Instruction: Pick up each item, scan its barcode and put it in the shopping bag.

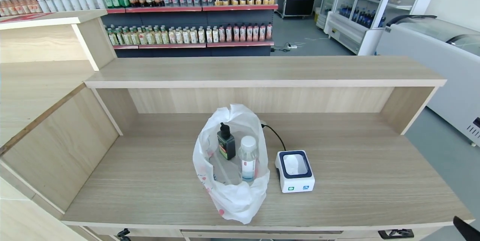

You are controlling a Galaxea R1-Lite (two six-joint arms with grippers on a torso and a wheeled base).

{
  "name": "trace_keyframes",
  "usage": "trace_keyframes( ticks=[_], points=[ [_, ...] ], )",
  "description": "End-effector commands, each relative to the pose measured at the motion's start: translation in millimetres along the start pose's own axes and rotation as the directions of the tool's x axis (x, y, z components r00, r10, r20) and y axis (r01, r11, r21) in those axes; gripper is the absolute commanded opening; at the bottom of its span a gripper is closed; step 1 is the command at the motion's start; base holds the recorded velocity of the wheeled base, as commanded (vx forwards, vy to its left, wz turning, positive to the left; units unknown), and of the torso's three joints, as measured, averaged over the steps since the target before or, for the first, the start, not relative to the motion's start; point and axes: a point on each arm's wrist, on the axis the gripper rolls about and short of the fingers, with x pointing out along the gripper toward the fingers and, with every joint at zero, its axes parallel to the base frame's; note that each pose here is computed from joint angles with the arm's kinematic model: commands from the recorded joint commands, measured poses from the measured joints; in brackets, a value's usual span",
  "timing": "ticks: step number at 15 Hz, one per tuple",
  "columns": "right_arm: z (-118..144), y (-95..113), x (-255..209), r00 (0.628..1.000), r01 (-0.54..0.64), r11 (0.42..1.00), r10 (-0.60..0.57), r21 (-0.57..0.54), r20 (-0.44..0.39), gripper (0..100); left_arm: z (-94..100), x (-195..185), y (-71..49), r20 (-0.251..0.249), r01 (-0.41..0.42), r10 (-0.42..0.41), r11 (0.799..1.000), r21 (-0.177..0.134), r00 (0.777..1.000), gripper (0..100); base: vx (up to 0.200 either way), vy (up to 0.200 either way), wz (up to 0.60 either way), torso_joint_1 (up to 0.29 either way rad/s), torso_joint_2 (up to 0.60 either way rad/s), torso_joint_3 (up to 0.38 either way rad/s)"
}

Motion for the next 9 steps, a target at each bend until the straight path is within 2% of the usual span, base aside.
trace_keyframes(
  ticks=[1, 4, 9],
  points=[
    [-56.7, 1.4, -37.3, 0.985, -0.039, 0.996, 0.024, 0.085, 0.171, 100, 0.0, 0.1, 0.0, -0.002, 0.0, 0.0, 1.0, 0.0, 1.0, 100, 0.0, 0.0, 0.0, 0.0, 0.0, 0.0],
    [-61.0, -0.4, -43.7, 0.96, -0.097, 0.993, 0.075, 0.068, 0.27, 100, 0.0, 0.1, 0.0, -0.002, 0.0, 0.0, 1.0, 0.001, 1.0, 100, 0.0, 0.0, 0.0, 0.0, 0.0, 0.0],
    [-61.1, -0.4, -43.7, 0.96, -0.097, 0.993, 0.075, 0.067, 0.268, 100, 0.0, 0.1, 0.0, -0.002, 0.0, 0.0, 1.0, 0.0, 1.0, 100, 0.0, 0.0, 0.0, 0.0, 0.0, 0.0]
  ],
)
